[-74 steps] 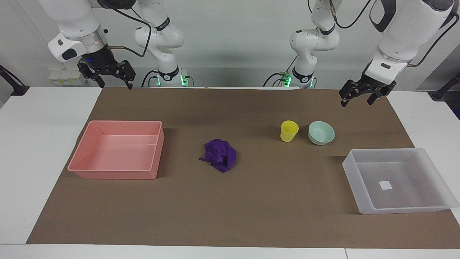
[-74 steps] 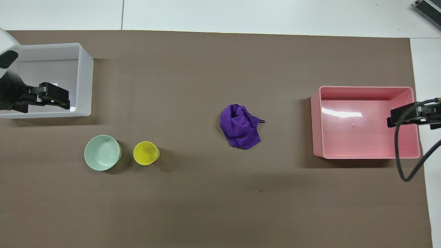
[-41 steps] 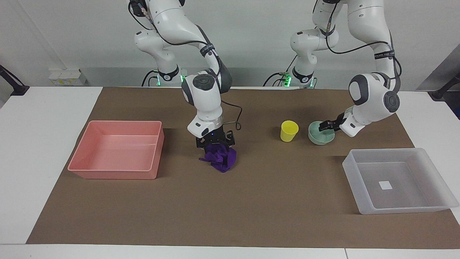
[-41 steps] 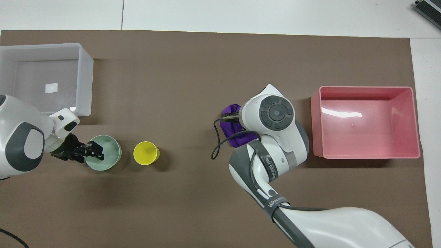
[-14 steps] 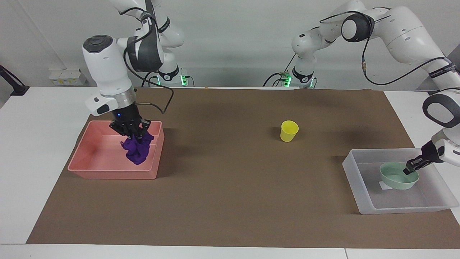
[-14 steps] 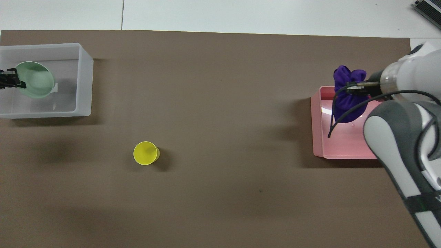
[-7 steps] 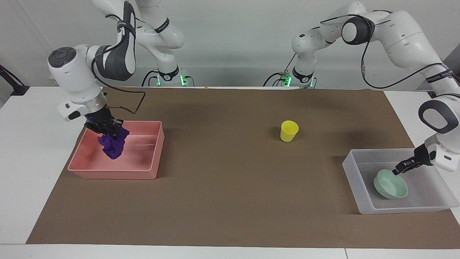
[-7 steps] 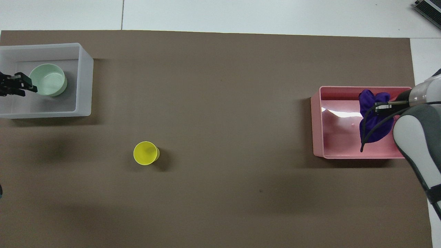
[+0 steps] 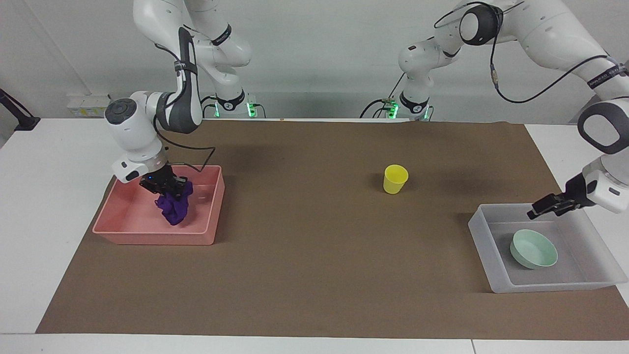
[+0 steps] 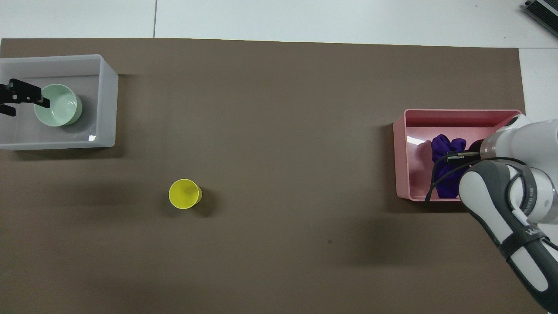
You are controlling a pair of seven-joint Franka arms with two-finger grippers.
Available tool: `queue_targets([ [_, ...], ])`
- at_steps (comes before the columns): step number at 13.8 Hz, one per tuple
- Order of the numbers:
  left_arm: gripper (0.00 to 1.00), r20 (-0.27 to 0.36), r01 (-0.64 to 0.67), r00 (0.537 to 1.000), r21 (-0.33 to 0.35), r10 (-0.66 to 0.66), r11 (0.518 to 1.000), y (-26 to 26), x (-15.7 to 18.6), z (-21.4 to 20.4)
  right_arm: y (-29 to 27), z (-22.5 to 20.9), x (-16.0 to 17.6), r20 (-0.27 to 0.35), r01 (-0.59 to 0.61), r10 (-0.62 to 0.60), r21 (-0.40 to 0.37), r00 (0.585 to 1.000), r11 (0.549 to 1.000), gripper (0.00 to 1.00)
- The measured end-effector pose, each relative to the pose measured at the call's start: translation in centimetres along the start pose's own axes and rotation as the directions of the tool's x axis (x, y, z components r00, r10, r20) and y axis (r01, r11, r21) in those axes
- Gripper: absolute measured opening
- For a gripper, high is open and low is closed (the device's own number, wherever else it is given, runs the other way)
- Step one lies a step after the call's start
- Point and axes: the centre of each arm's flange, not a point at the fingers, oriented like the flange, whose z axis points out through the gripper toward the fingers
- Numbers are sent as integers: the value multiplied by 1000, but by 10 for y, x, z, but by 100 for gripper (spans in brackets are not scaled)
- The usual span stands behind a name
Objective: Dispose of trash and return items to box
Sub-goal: 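Release the cloth and withdraw the right gripper while the left gripper grasps the cup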
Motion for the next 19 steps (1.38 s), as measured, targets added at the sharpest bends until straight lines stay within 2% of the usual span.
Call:
queue_targets([
  [2,100,97,-46,994,5,46,999,60,-24,-12,4,1,0,-5,-8,8,-1,1000,1000,64],
  [4,100,167,-93,981,-10,93,996,103,-49,-4,4,-11,7,-34,-8,8,-4,999,1000,86],
  [5,100,195,-110,974,-31,114,993,122,-61,7,1,-21,12,-53,-20,20,-4,998,1000,96],
  [6,100,209,-121,970,-47,128,992,137,-74,22,-6,-32,15,-66,-44,44,-1,997,999,100],
  [8,100,192,-141,970,-52,149,989,160,-102,63,-39,-49,17,-75,-90,91,9,993,996,100],
  [11,100,222,-188,956,-42,193,981,192,-147,131,-97,-75,9,-59,-126,127,20,990,992,100],
  [15,100,189,-186,963,-44,191,982,202,-169,186,-118,-150,2,-28,-125,125,14,992,992,100],
  [16,94,189,-184,964,-44,189,982,201,-171,190,-117,-174,3,-19,-127,128,12,992,992,100],
  [17,94,188,-181,965,-44,186,983,199,-171,191,-115,-197,4,-14,-129,129,10,991,992,100],
  [19,72,184,-169,967,-47,175,984,196,-169,196,-111,-239,3,-9,-131,131,9,991,991,100],
])
